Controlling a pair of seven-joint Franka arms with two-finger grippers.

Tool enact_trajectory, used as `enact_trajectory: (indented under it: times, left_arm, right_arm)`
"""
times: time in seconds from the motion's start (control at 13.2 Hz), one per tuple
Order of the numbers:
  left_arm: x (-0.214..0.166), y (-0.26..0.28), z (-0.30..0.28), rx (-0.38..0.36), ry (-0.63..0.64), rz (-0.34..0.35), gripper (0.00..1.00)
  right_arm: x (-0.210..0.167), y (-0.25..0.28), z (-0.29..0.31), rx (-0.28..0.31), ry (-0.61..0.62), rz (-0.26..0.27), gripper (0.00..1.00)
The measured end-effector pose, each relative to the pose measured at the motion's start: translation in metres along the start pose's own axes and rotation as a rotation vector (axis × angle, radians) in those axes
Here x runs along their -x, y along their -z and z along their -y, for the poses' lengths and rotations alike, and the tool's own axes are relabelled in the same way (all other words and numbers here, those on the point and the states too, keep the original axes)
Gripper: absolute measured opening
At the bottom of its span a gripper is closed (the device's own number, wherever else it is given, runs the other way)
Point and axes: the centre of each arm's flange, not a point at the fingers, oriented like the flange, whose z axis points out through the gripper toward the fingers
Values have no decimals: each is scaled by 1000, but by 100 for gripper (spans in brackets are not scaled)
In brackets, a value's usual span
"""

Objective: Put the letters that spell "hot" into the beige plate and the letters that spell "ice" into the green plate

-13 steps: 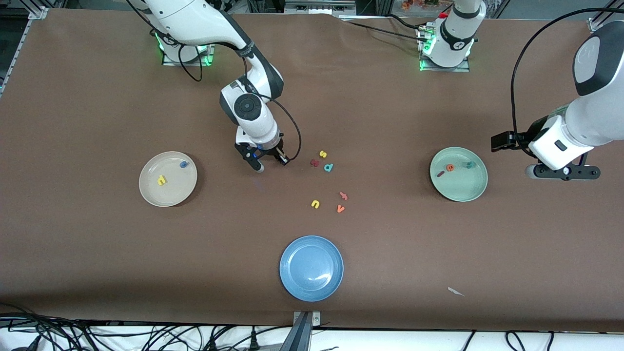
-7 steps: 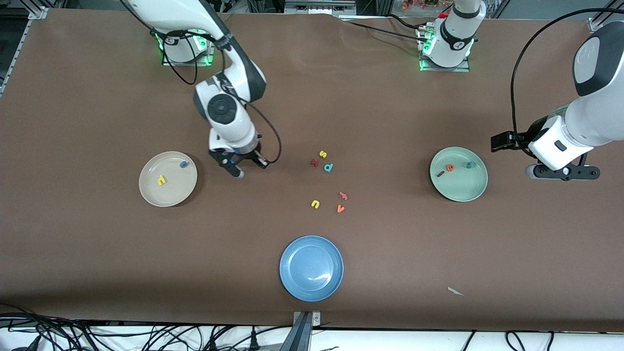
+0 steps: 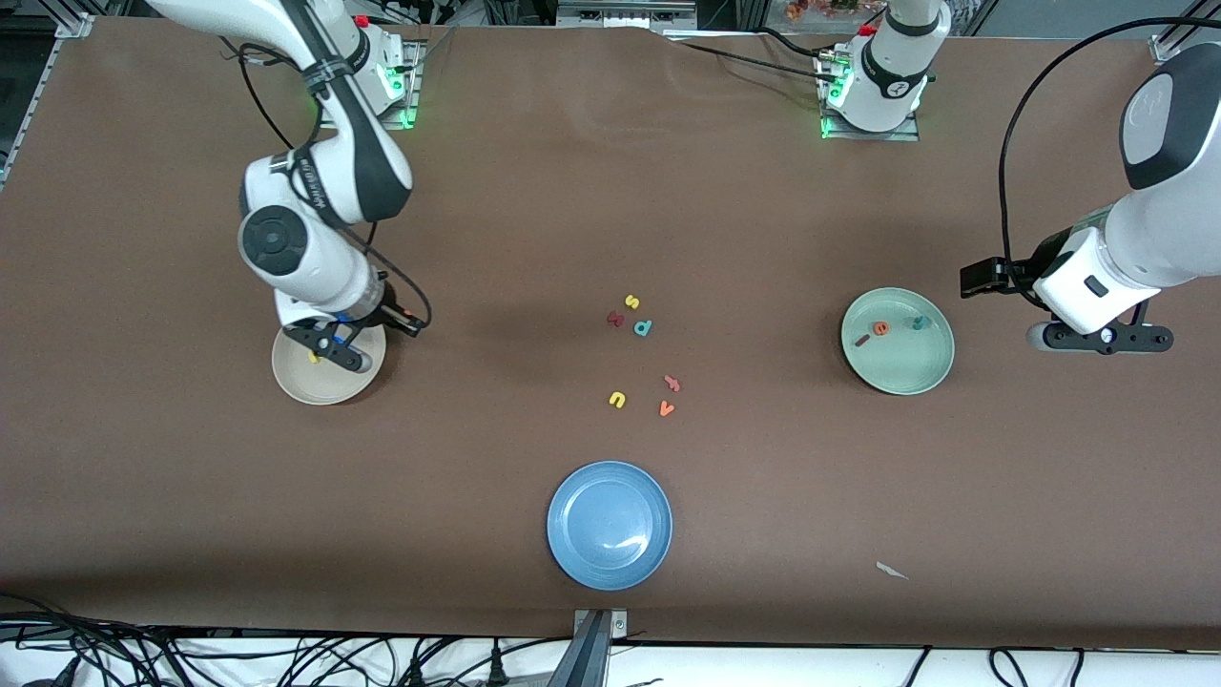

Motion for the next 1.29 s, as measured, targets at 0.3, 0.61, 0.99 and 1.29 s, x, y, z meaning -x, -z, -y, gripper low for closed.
enact_trajectory:
  times: [0.3, 0.61, 0.99, 1.29]
  left_arm:
    - [-1, -2, 0, 1, 0, 3, 100]
    - [-2, -4, 0, 2, 0, 6, 100]
    - [-2, -4, 0, 2, 0, 7, 100]
    - [-2, -4, 0, 2, 0, 7, 100]
  right_arm:
    - [-44, 2, -73, 17, 112, 40, 18]
    - [-47, -13, -97, 29, 124, 73, 19]
    - [-43, -19, -97, 32, 124, 85, 49]
    - [-43, -19, -96, 30, 124, 81, 92]
